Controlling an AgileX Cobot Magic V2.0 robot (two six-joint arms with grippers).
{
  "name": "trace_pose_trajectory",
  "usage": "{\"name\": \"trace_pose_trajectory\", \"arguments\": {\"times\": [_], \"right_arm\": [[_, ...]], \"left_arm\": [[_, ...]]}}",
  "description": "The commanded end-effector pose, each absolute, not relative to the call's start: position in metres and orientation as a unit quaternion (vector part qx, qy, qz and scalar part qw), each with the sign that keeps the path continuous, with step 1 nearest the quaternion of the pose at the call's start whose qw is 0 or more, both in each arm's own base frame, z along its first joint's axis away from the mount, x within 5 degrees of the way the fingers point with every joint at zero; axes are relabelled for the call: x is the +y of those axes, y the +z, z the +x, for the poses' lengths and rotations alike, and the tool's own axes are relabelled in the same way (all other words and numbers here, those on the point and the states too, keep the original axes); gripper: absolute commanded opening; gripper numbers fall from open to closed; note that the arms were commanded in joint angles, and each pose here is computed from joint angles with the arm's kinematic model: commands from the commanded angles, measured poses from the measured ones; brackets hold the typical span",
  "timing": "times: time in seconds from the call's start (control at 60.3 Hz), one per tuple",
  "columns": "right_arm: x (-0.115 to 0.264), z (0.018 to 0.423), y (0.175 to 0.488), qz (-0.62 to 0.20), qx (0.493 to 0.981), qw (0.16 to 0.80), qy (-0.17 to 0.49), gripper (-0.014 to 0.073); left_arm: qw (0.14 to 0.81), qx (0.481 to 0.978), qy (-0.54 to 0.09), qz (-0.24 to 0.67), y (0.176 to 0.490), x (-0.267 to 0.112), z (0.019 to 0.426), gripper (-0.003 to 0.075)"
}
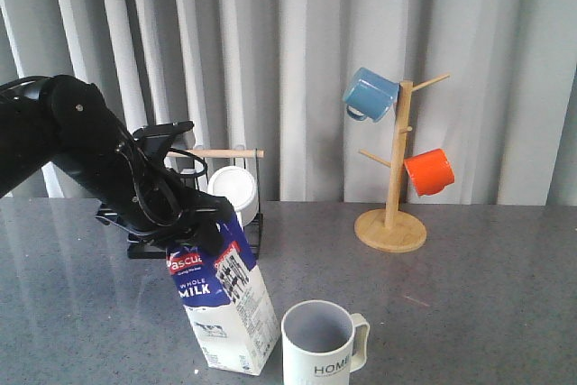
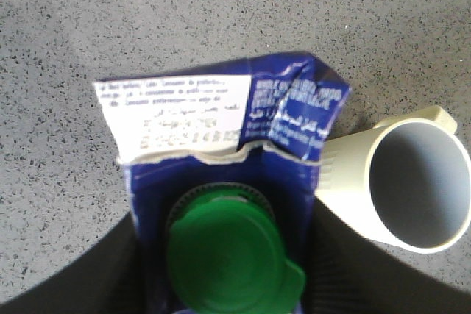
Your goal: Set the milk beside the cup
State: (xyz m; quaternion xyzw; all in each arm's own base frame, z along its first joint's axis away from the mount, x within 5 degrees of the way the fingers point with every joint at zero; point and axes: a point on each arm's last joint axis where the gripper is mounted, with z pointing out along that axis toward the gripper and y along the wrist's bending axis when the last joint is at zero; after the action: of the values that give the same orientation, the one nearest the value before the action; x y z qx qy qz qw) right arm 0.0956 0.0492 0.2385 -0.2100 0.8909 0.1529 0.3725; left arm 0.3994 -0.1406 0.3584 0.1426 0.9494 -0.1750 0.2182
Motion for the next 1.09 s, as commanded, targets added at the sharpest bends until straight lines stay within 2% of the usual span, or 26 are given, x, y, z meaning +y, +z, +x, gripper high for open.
{"name": "trace_pose_trajectory", "arguments": {"times": [0.0,0.099,0.232,0.614,0.862,1.078], "right_arm": [[0.049,0.101,0.250,-0.197,0.879,0.408,0.152,-0.0004],[0.049,0.101,0.250,-0.197,0.879,0.408,0.152,-0.0004],[0.049,0.101,0.250,-0.197,0.879,0.408,0.152,-0.0004],[0.049,0.101,0.250,-0.197,0.879,0.408,0.152,-0.0004],[0.049,0.102,0.250,-0.197,0.878,0.409,0.151,-0.0004],[0.048,0.102,0.251,-0.195,0.876,0.415,0.148,-0.0004]], "left_arm": [[0.258,0.934,-0.197,0.147,0.395,-0.140,0.380,0.0448],[0.264,0.932,-0.197,0.148,0.400,-0.139,0.376,0.0511],[0.267,0.931,-0.198,0.149,0.403,-0.138,0.375,0.0547],[0.288,0.924,-0.203,0.151,0.421,-0.135,0.361,0.0545],[0.327,0.909,-0.207,0.156,0.452,-0.127,0.337,0.0545],[0.381,0.886,-0.210,0.161,0.492,-0.115,0.297,0.0538]]}}
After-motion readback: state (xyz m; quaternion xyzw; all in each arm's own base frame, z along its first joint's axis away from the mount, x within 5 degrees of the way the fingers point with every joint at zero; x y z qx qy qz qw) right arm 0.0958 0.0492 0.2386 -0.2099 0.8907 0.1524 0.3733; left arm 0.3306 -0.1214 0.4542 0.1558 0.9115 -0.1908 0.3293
